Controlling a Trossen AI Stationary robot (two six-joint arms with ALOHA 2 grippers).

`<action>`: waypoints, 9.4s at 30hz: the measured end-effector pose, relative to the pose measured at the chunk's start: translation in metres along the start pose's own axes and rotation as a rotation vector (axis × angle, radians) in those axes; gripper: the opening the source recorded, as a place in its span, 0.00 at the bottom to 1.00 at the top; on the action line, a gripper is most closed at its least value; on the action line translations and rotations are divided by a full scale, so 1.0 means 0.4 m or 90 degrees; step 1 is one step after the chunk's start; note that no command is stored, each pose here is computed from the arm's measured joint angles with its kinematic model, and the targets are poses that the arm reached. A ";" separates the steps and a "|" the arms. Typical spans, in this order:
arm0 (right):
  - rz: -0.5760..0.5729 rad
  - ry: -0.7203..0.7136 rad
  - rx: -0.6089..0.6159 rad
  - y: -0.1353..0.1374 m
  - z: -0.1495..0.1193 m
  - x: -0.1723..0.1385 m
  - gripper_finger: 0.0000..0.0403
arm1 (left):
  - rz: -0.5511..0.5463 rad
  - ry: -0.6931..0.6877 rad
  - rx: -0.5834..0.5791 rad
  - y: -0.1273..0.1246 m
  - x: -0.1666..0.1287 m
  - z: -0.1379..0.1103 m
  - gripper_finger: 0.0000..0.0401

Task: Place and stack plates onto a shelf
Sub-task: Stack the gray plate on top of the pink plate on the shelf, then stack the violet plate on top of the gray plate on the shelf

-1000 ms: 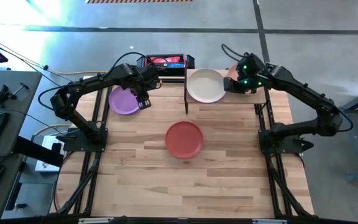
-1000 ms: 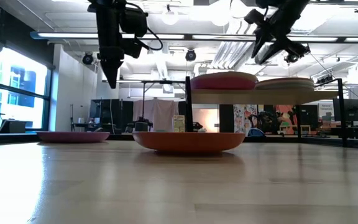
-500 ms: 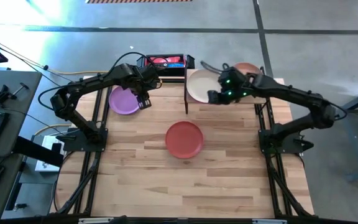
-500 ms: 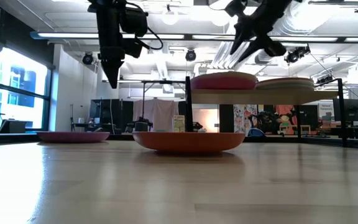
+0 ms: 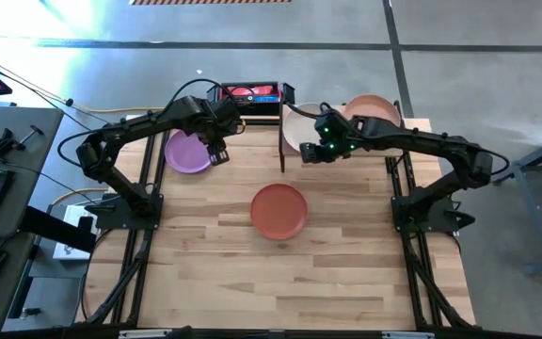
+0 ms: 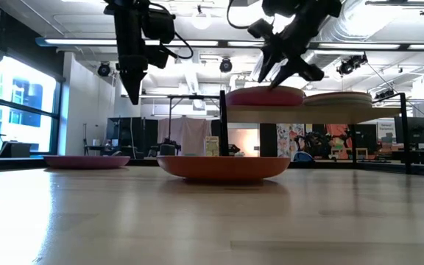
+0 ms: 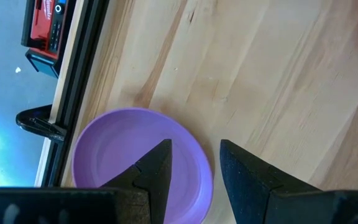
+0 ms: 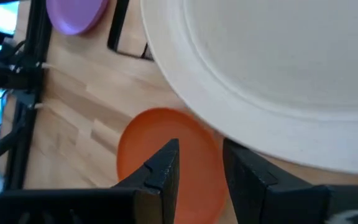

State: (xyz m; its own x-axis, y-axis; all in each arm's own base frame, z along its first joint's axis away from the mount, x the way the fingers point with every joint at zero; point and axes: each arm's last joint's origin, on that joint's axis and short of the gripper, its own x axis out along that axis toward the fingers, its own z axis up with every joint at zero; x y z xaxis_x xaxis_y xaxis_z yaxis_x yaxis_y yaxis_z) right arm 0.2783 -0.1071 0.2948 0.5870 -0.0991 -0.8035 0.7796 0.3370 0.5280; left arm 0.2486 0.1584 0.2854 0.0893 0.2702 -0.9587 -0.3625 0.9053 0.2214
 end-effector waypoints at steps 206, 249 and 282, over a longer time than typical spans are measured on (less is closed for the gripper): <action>0.046 -0.160 -0.043 0.113 0.060 -0.036 0.25 | 0.370 -0.185 0.865 -0.284 -0.142 -0.047 0.01; -0.005 -0.177 -0.030 0.041 0.133 -0.047 0.00 | 0.412 -0.271 0.445 -0.257 -0.156 -0.024 0.32; -0.067 -0.091 0.078 -0.217 0.246 -0.176 0.00 | 0.358 -0.270 0.289 -0.170 -0.130 -0.014 0.32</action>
State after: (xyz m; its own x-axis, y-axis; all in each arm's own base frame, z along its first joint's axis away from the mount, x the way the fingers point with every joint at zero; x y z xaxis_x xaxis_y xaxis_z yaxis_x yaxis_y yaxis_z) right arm 0.1909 -0.2214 0.3327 0.5196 -0.2630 -0.8129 0.8536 0.2020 0.4802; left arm 0.2632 0.0811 0.3191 0.3811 0.7390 -0.5555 -0.0572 0.6185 0.7837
